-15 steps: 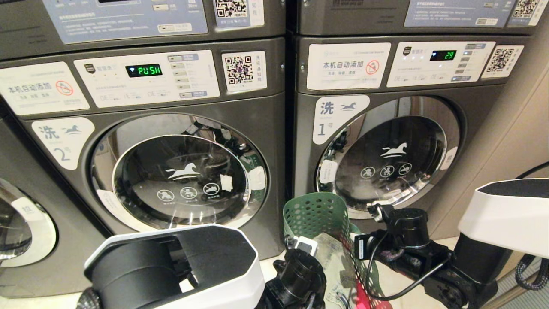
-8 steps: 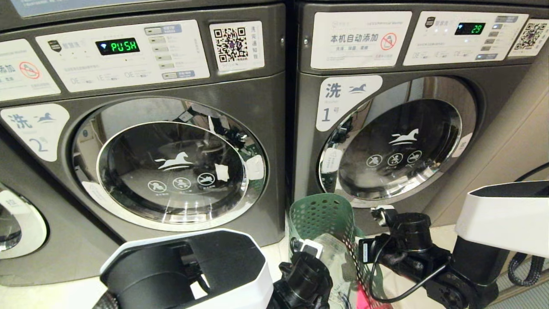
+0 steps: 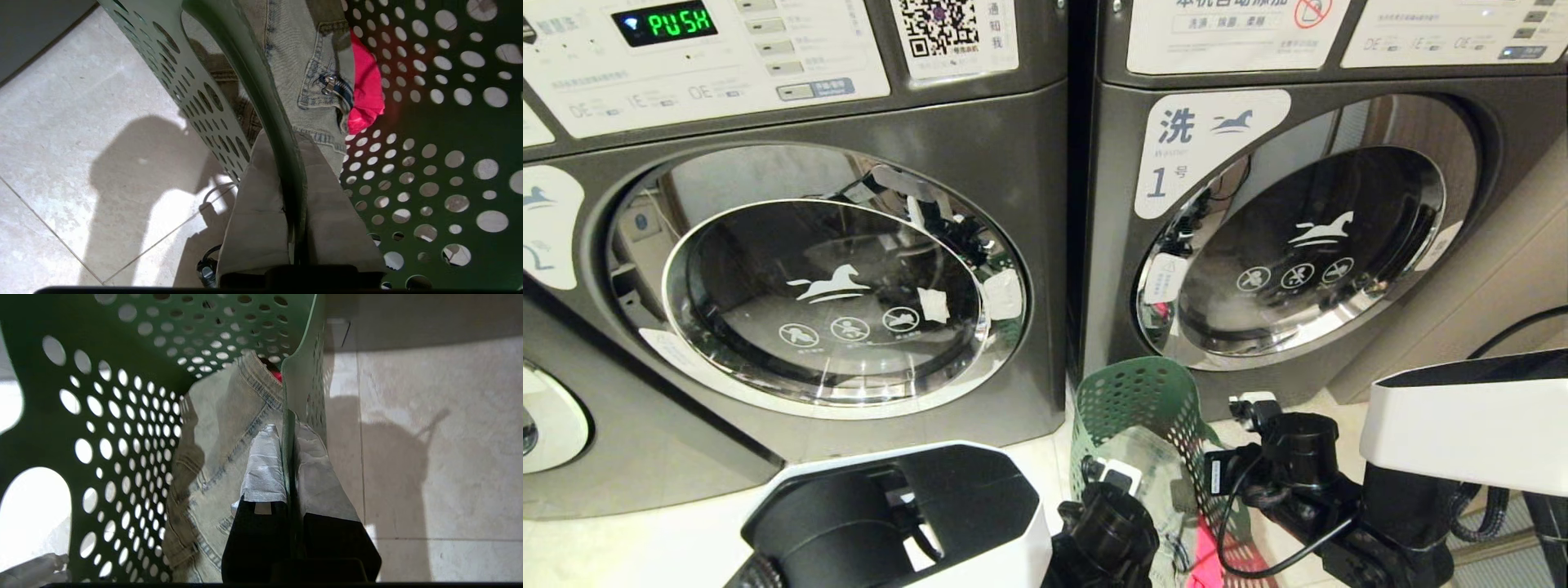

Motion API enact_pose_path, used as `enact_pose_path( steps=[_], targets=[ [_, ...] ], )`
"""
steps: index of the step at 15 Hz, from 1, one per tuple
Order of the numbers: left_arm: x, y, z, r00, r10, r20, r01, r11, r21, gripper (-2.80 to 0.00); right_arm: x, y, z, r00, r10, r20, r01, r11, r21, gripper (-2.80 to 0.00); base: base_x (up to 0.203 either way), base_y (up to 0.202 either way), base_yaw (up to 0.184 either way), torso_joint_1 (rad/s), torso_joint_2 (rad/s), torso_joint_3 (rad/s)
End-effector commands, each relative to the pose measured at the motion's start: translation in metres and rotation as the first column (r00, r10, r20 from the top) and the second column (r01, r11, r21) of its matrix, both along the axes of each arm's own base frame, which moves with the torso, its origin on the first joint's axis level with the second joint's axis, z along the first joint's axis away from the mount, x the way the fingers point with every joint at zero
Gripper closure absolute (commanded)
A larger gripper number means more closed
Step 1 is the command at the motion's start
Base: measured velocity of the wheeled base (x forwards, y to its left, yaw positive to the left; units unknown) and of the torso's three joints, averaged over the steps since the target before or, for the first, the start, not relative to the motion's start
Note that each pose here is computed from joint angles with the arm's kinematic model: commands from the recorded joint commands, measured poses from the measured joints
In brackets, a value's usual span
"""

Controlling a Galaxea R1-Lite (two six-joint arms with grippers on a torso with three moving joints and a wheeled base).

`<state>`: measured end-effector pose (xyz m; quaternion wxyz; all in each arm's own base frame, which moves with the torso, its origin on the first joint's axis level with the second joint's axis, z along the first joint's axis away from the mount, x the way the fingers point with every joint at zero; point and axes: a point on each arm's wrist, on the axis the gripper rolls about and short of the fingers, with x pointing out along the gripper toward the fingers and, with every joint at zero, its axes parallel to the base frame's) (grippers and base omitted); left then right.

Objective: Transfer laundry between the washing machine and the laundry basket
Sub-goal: Pick up the clothes basket and put it beside the washing machine

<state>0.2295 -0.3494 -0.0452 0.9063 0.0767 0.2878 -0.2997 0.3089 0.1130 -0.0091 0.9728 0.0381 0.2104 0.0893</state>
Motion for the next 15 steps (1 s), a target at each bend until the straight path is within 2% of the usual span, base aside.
enact_pose_path(
  steps=[1,7,9,11,15],
  targets=[
    [0.002,-0.003,0.001,1.0,0.003,0.007,-0.003,1.0,-0.011,0.0,0.0,0.0,-0.006,1.0,-0.001,-0.012,0.001,1.0,-0.004,0.0,0.0,0.0,0.0,0.005,0.0,-0.201],
    [0.009,-0.006,-0.001,1.0,0.003,0.026,-0.003,1.0,-0.009,0.0,0.0,0.0,-0.007,1.0,-0.002,-0.015,0.001,1.0,-0.004,0.0,0.0,0.0,0.0,0.002,0.0,-0.194],
    [0.015,-0.011,0.0,0.999,0.012,0.046,-0.011,1.0,-0.026,0.0,0.0,0.0,-0.006,1.0,-0.001,-0.013,0.001,1.0,-0.004,0.0,0.0,0.0,0.0,0.002,0.0,-0.075],
    [0.019,-0.013,-0.004,0.996,0.029,0.079,-0.028,1.0,-0.004,0.0,0.001,0.0,-0.006,1.0,-0.001,-0.011,0.001,1.0,-0.004,0.0,0.0,0.0,0.0,0.001,0.0,-0.015],
    [0.022,-0.013,-0.007,0.996,0.032,0.083,-0.032,0.999,-0.003,0.0,0.001,0.0,-0.006,1.0,-0.001,-0.009,0.001,1.0,-0.003,0.0,0.0,0.0,0.0,0.0,0.0,0.0]
  ],
)
